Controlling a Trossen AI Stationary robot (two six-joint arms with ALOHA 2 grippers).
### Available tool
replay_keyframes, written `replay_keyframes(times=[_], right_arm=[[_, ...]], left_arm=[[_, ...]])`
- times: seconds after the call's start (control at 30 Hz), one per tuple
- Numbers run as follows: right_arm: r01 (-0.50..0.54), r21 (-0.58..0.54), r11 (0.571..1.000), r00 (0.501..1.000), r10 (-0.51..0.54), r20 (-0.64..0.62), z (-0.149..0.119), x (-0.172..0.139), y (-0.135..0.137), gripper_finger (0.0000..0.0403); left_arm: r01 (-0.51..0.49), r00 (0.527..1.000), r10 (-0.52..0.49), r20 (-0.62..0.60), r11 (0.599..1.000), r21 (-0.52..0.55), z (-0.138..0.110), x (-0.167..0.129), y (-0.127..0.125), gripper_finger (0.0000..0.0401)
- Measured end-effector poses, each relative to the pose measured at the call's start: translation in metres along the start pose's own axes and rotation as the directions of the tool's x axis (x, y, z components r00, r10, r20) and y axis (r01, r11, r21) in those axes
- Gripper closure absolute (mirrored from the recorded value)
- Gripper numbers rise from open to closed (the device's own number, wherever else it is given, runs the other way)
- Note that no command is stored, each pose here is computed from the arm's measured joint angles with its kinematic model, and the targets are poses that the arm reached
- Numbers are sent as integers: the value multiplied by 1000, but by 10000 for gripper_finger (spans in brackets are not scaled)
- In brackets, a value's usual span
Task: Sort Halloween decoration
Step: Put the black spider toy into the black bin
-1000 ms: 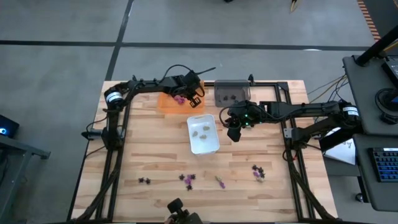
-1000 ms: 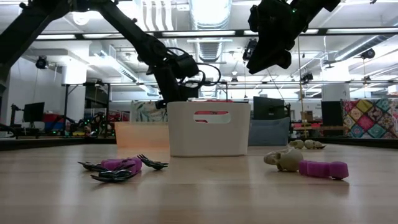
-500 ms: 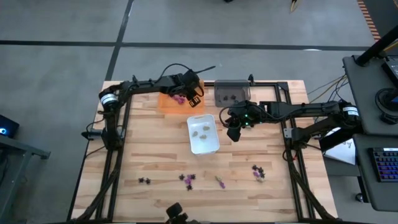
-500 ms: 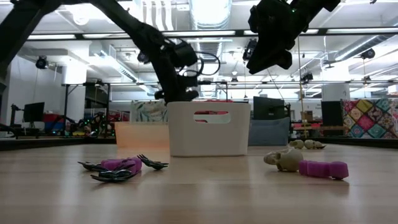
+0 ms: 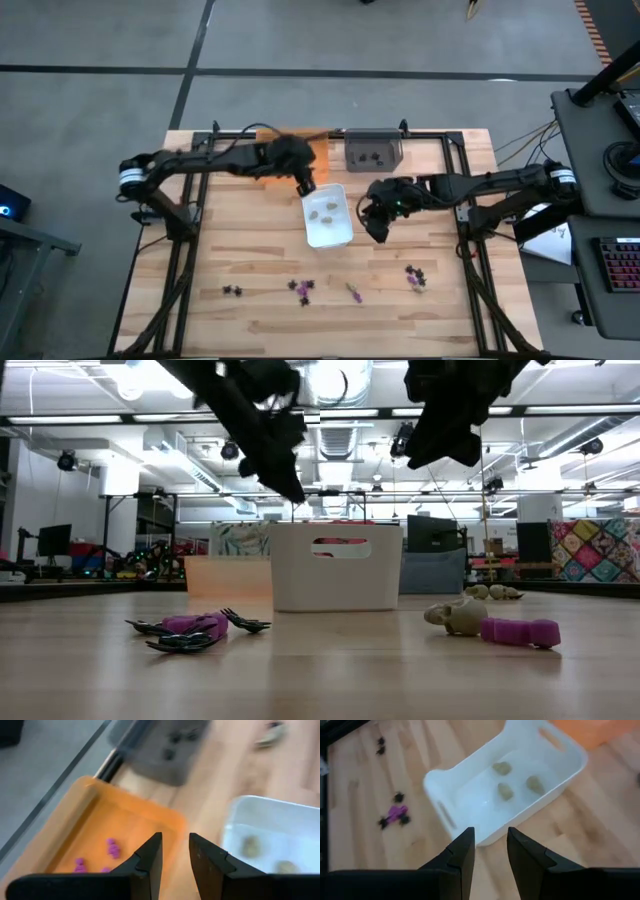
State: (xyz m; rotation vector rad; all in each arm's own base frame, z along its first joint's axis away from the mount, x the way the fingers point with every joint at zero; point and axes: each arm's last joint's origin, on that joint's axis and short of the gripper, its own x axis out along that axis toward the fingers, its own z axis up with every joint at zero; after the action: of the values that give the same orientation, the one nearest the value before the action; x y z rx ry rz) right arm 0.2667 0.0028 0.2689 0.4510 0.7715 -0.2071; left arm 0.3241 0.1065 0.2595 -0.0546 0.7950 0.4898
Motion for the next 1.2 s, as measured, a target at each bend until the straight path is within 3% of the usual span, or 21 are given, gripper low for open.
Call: replay_keyframes(times=[0.23,0.53,0.93,1.1,1.2], right_arm=[[-35,78,996,997,40,-65,-16,-1,21,298],[62,171,983,961,-13,-275,-48,12,37,298],[298,230,927,777,-95,-622,-97,32,49,298],[452,186,872,680,-202,-705,-115,29,49,298],[485,170,858,656,-228,-720,-121,28,51,298]], left_arm=[[128,975,-132,177,991,33,-23,-38,-43,323],[277,861,-301,409,954,117,-49,-65,-84,323],[294,839,-325,436,946,137,-53,-68,-90,324],[282,832,-325,449,946,161,-51,-69,-90,324],[279,831,-325,452,946,168,-50,-69,-90,324]])
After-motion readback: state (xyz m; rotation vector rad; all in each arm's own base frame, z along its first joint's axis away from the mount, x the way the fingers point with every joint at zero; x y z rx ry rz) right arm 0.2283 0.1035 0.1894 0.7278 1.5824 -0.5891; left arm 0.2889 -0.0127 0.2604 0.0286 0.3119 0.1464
